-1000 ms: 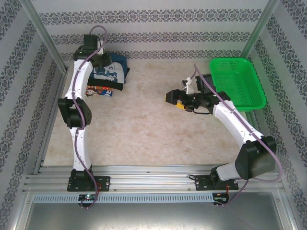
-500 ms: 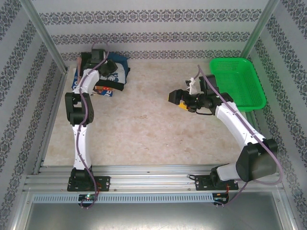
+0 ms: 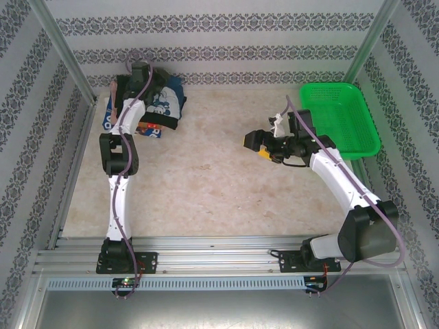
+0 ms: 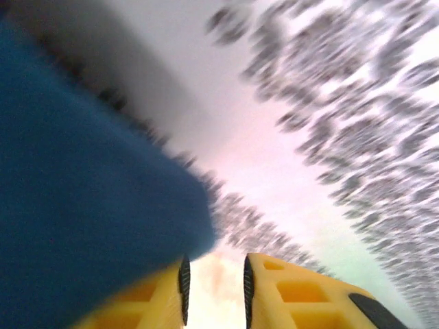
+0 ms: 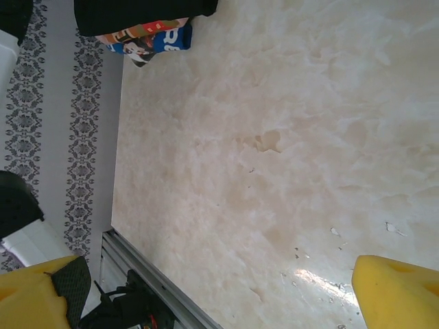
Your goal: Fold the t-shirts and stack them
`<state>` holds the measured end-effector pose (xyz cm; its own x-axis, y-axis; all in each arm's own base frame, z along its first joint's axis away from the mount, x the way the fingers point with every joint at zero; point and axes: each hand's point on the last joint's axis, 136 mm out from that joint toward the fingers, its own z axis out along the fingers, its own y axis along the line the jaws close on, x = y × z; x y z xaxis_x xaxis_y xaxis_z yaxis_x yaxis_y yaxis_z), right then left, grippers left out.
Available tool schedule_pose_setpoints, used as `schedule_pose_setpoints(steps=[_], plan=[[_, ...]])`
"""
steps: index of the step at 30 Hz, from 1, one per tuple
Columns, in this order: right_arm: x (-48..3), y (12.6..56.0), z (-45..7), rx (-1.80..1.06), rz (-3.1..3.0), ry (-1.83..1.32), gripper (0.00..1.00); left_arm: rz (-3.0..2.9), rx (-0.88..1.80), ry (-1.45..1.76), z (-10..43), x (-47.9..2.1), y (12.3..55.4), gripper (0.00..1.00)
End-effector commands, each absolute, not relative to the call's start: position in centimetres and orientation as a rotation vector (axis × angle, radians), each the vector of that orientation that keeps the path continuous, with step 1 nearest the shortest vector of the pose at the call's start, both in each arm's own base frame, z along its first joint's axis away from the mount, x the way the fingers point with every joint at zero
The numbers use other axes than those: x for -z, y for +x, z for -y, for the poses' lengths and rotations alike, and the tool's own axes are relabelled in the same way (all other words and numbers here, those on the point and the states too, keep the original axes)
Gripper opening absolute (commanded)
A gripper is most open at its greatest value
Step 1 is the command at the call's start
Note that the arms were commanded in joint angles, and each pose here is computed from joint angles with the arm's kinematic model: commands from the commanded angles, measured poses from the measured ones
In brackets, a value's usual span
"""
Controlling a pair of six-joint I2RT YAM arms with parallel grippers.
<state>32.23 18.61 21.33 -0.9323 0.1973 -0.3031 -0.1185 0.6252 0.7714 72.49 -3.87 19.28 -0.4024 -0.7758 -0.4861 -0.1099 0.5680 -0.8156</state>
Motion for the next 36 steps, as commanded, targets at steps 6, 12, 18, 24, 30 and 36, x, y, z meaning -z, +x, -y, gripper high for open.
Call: schedule_pose_setpoints(steps=[6,12,18,24,30,36], plan=[[-22.3,32.0,-18.4,-1.242,-2.458,0.052,0.98,-1.799,0.934,-0.860,0.2,-17.1,74.2,0.38],[-22.8,31.6,-18.3,-1.237,-2.441,0.051,0.98,-1.671,1.014,-0.651,0.7,-27.6,72.7,0.55],[-23.0,30.9,-17.8,-1.205,-2.429,0.040,0.98,-1.528,0.946,-0.525,-1.8,-40.1,67.8,0.88],[-23.5,30.4,-14.9,-1.074,-2.397,0.057,0.98,-1.569,0.819,-0.490,-5.2,-45.3,59.2,1.00],[-23.2,31.5,-7.3,-0.669,-2.354,0.173,0.98,-1.610,0.447,-0.587,-9.6,-40.9,45.2,1.00],[-19.4,33.3,2.3,-0.168,-2.211,0.347,0.98,-1.858,0.224,-0.635,-8.9,-27.7,36.3,1.00]])
